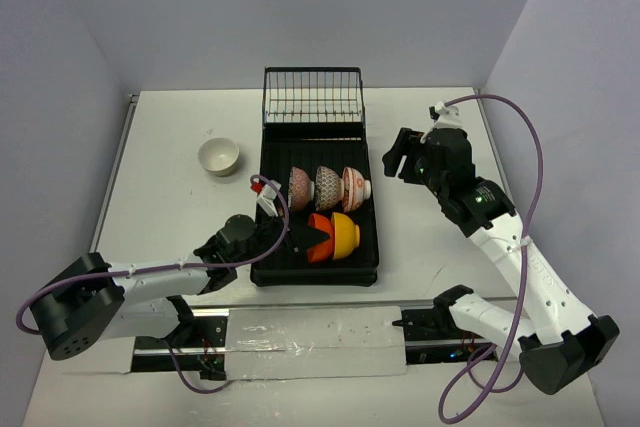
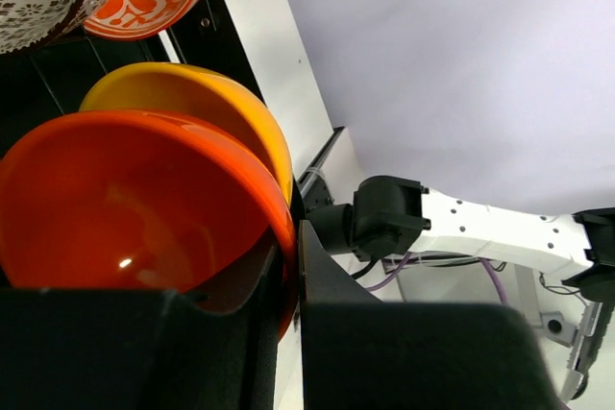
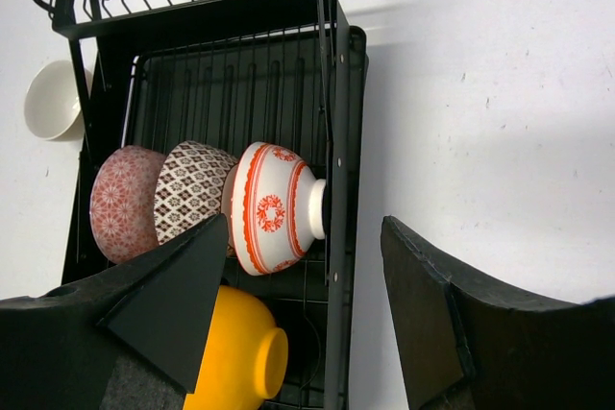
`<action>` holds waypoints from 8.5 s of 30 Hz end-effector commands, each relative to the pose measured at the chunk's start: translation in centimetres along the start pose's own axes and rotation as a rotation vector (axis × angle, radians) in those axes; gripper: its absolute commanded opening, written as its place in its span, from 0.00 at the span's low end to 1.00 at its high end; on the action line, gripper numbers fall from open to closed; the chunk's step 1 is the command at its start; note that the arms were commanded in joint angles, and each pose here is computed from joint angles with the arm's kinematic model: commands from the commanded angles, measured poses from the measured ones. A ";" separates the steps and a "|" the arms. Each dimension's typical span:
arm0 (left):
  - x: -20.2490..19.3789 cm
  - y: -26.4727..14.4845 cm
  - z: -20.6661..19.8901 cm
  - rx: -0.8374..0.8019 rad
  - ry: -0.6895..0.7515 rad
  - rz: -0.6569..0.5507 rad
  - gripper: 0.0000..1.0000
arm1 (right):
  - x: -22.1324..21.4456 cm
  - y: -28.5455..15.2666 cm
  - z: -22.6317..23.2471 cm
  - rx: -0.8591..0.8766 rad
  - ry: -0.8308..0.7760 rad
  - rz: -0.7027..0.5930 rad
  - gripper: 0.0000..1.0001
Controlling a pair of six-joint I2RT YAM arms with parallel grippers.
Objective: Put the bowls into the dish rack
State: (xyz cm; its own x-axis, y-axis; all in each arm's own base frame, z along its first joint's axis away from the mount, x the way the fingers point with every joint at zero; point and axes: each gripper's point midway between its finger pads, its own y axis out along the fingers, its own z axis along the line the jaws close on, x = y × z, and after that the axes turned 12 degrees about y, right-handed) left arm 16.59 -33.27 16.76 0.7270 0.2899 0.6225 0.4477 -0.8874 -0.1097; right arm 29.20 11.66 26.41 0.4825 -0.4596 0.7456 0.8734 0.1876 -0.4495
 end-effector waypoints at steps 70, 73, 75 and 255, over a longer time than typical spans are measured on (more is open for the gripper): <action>0.0 -3.3 4.6 0.172 0.033 -0.062 0.58 | -0.1 0.4 0.8 0.032 -0.003 0.000 0.71; 0.1 -3.2 4.3 0.167 0.033 -0.058 0.59 | 0.0 0.3 0.8 0.035 -0.002 -0.001 0.71; 0.1 -3.1 4.1 0.157 0.032 -0.057 0.60 | -0.1 0.2 0.8 0.038 -0.003 0.000 0.71; 30.8 -3.5 18.9 0.980 -0.018 -0.237 0.00 | -1.6 -2.0 4.1 0.233 0.021 0.055 0.71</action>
State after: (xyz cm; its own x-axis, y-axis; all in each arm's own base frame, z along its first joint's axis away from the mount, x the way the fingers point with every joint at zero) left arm 46.00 -13.46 13.89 0.7051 0.3816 0.5977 0.6729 -0.0942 -0.7337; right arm 26.89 15.48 27.05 0.5615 -0.4444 0.6980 0.8214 0.4016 -0.4050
